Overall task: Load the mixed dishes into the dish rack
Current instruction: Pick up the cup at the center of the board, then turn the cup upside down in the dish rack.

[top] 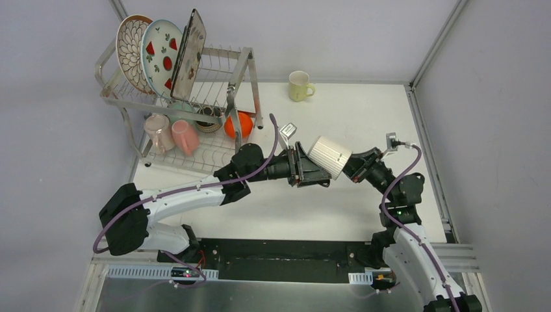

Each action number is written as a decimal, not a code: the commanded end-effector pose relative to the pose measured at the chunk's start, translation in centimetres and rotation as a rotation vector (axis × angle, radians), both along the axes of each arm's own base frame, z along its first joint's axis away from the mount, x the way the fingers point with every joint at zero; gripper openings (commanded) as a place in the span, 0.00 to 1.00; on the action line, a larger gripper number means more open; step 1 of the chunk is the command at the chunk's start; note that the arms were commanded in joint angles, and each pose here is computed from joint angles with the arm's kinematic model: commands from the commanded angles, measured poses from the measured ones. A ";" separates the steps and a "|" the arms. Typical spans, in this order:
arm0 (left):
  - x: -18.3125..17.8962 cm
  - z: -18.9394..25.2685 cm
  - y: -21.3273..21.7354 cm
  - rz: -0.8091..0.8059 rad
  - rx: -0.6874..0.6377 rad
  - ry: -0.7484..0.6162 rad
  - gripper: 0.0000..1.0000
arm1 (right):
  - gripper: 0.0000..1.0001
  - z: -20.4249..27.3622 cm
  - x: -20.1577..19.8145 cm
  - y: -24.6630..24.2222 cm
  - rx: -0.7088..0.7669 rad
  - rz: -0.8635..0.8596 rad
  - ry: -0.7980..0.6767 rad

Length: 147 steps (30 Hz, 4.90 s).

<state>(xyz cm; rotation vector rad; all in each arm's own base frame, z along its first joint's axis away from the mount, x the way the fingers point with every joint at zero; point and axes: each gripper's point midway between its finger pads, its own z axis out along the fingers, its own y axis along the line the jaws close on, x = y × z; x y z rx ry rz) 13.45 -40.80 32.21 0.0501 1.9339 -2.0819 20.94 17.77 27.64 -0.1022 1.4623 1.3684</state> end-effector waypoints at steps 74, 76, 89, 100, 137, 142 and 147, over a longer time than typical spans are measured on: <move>3.4 -9.1 28.2 0.895 0.858 -0.266 0.00 | 1.00 -9.2 -1.8 -1.5 -0.211 -0.078 0.255; 3.9 -8.5 28.4 0.905 0.901 -0.310 0.00 | 1.00 -9.7 -1.9 -1.5 -0.221 -0.078 0.274; 7.1 -8.7 29.9 1.019 1.104 -0.369 0.00 | 1.00 -9.8 -2.0 -1.6 -0.226 -0.079 0.277; 9.9 -11.8 32.4 1.049 1.160 -0.219 0.00 | 1.00 -10.0 -2.6 -1.5 -0.226 -0.065 0.287; 17.0 -16.0 35.4 0.986 1.259 -0.383 0.00 | 1.00 -9.3 -3.5 -1.6 -0.195 -0.062 0.286; 18.3 -16.7 36.2 0.995 1.319 -0.399 0.00 | 1.00 -9.1 -3.5 -1.5 -0.192 -0.060 0.287; 20.0 -16.7 36.5 1.023 1.324 -0.440 0.00 | 1.00 -9.0 -3.5 -1.5 -0.187 -0.058 0.294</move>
